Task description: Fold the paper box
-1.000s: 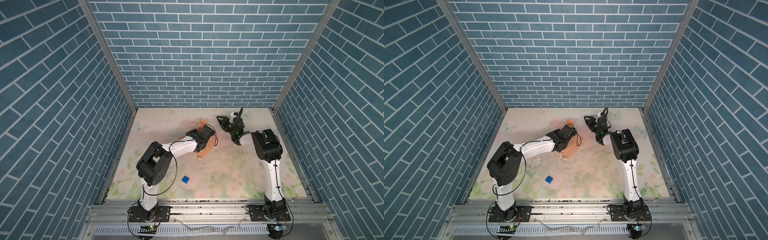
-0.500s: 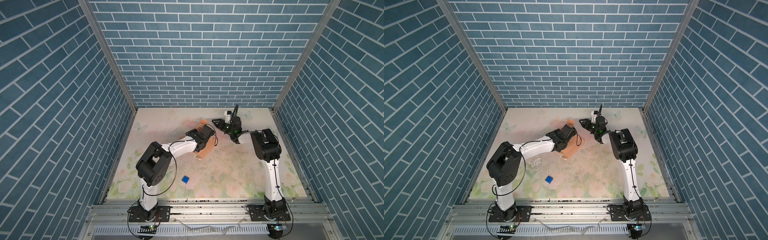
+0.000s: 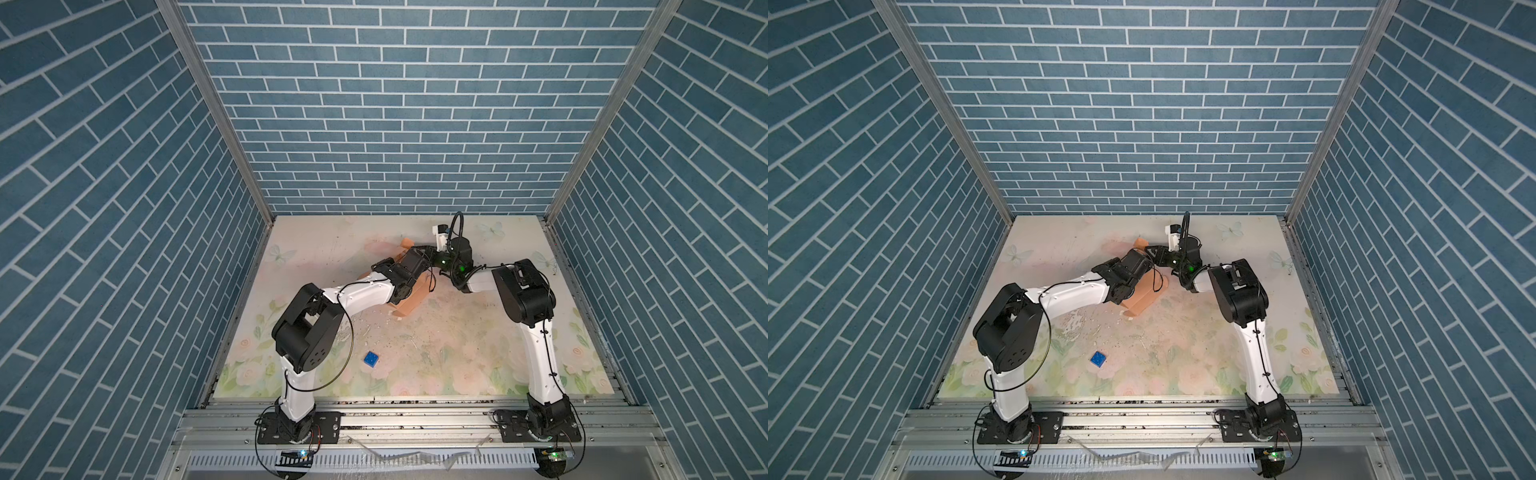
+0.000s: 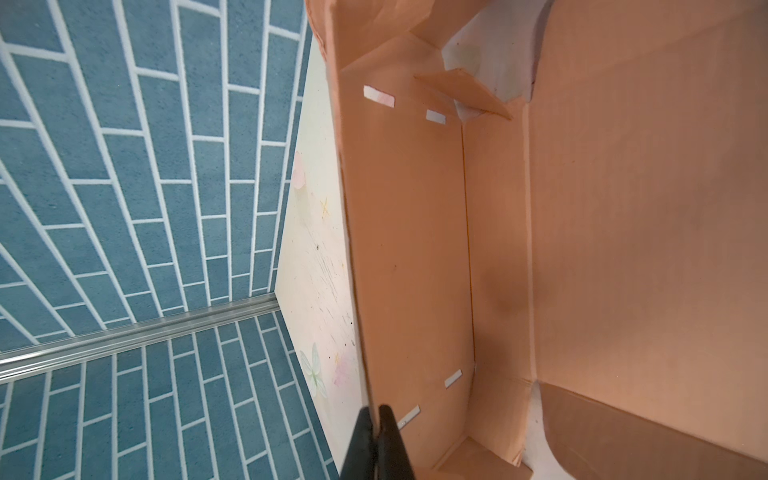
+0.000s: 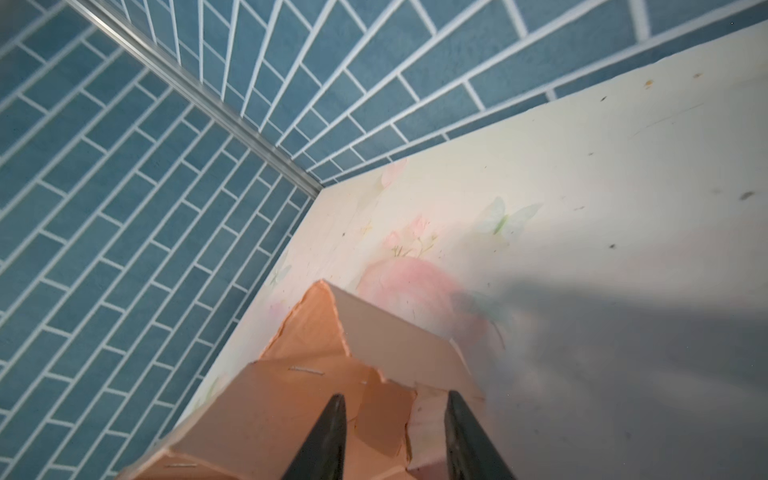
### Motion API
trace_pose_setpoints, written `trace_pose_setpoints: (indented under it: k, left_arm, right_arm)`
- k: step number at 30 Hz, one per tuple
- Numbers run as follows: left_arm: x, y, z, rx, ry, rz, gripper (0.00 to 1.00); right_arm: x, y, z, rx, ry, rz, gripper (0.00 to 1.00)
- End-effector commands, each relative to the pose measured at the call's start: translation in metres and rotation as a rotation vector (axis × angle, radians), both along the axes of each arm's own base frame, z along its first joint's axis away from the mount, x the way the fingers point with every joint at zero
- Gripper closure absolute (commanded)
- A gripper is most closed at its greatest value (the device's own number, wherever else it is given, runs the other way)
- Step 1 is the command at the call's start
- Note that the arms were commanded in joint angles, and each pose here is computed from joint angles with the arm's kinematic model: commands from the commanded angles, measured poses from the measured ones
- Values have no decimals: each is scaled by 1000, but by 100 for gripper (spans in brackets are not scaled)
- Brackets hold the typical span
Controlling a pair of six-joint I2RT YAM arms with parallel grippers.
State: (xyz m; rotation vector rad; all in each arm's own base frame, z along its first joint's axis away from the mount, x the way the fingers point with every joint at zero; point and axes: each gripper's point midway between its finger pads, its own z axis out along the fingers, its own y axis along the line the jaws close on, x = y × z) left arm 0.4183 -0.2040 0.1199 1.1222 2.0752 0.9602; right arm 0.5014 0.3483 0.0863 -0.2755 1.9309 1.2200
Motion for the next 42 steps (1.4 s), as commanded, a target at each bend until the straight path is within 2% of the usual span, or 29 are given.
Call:
trace_pose_setpoints:
  k: [1,9,22,30,36,42]
  left_arm:
    - [-7,3,-4,-4,38,-17,94]
    - [-9,3,-3,-8,38,-21,94]
    - [-9,3,-3,-11,41,-21,94]
    - [-10,2,-3,-12,44,-25,94]
    - [-11,1,-1,-15,41,-29,94]
    - [-11,0,1,-20,38,-31,94]
  right_arm:
    - [6,11,9,-55,-87,23,60]
    - [17,7,7,-83,-84,-22,60]
    - [10,-10,11,-141,-139,-52,60]
    - [13,-4,19,-124,-177,26,60]
    - [19,7,18,-127,-172,72,65]
    - [8,23,22,-127,-207,151,72]
